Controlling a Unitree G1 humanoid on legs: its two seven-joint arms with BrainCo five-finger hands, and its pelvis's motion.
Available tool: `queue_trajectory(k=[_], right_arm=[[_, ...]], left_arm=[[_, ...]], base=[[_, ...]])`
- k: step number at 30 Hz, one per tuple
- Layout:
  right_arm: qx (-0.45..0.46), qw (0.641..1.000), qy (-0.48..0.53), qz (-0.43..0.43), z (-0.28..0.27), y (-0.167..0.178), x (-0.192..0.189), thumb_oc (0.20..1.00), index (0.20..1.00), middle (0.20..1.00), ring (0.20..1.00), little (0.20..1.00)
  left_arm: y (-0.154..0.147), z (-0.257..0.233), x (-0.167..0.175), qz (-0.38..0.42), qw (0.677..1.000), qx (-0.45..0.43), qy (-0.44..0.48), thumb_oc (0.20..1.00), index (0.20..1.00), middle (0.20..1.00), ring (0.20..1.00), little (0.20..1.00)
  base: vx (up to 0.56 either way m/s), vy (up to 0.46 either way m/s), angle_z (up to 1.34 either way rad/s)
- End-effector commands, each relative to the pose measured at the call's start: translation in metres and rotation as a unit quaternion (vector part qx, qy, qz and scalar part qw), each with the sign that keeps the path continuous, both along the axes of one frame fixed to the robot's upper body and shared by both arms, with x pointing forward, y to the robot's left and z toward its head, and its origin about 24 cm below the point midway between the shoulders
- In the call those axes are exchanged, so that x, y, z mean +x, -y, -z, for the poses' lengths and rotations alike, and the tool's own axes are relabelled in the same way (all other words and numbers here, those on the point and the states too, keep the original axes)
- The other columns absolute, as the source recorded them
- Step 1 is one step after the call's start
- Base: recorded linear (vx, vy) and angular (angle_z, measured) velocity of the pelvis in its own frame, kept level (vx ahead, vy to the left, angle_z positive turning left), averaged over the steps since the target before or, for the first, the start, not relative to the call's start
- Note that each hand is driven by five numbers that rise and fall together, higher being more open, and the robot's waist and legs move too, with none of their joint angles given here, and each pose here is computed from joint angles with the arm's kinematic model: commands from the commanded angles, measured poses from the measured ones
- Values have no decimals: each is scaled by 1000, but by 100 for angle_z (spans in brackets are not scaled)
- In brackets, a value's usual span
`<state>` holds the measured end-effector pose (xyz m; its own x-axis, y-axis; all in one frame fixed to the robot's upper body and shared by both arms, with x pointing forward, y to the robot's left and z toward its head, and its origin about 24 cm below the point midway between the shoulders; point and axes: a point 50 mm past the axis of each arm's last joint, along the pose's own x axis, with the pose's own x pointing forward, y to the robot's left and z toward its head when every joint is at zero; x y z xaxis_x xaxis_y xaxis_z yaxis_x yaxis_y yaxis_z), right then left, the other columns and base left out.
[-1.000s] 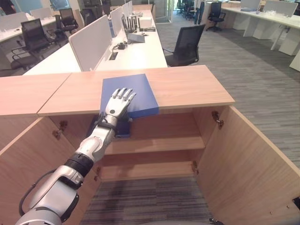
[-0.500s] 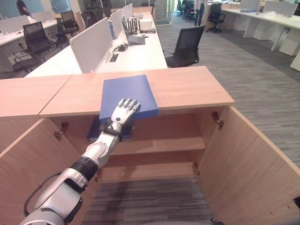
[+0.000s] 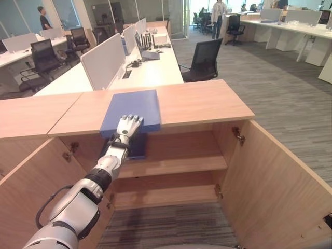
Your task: Put the empty folder in the office cabinet
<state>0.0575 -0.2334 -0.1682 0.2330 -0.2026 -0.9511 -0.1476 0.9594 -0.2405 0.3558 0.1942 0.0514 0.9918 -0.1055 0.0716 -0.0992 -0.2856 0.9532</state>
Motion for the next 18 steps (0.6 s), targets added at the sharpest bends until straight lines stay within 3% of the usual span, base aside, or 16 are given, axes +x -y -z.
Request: queue_trajectory(k=[1,11,17,18], right_arm=[[9,1000,9,-18,2,-15,11,1000,1000,1000,1000,1000],[8,1000,6,-17,3,-17,8,1000,1000,1000,1000,1000],[0,1000,7,-3,3,-14,7,1000,1000,1000,1000,1000],[1,1000,8,10,3,-14,6,1000,1000,1000,1000,1000]], left_arm=[[-33,-2,3,-67,997,35,-19,200,200,200,200,200],[-24,12,-10,-34,999,-5,-21,200,200,200,200,200],[-7,17,-28,-3,994,-105,-11,200,200,200,200,200],[4,14,-39,19,985,-171,-3,200,200,200,200,200]], base=[[0,0,0],[0,0,0],[3,1,3],[5,2,11]])
